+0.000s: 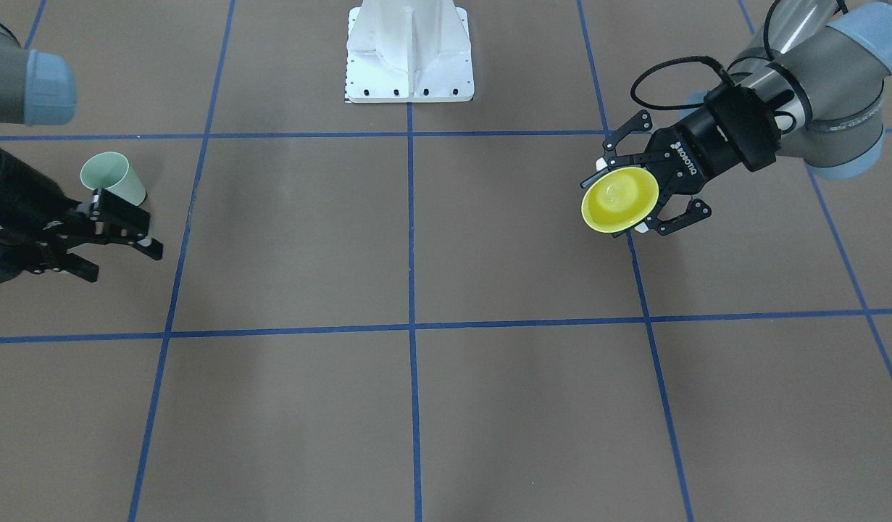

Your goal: Transfer and stack yellow cup on green cup

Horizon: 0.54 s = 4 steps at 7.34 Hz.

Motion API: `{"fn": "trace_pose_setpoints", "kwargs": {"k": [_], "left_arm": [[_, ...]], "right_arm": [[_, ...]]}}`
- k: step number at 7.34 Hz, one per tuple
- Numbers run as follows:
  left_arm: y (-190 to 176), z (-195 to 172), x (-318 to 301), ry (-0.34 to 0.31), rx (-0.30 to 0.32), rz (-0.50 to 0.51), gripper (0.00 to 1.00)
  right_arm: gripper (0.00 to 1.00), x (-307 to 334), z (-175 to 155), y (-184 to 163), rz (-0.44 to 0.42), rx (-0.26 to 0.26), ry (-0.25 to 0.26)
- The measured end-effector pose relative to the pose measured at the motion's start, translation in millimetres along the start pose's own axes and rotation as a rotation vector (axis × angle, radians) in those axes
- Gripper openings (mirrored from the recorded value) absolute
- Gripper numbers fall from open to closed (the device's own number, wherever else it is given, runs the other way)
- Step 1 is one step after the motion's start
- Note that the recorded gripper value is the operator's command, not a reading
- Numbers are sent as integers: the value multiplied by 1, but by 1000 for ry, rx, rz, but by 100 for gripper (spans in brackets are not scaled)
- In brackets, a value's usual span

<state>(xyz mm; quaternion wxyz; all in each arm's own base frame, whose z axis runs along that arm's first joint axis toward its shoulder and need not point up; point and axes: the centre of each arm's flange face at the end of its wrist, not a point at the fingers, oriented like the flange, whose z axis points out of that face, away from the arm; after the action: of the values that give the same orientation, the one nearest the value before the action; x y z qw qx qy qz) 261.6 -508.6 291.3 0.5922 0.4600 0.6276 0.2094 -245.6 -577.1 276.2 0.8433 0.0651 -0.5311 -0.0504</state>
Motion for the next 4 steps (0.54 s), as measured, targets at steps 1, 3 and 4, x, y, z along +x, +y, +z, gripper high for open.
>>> {"fn": "trace_pose_setpoints", "kwargs": {"k": [1, 3, 4], "left_arm": [[4, 7, 14, 58, -11, 24, 0], [23, 33, 50, 180, -19, 56, 0], [27, 40, 58, 207, -17, 65, 0]], "right_arm": [[99, -61, 19, 6, -3, -28, -49], [99, -164, 49, 34, 28, -54, -158], [99, -207, 69, 55, 49, -40, -197]]}}
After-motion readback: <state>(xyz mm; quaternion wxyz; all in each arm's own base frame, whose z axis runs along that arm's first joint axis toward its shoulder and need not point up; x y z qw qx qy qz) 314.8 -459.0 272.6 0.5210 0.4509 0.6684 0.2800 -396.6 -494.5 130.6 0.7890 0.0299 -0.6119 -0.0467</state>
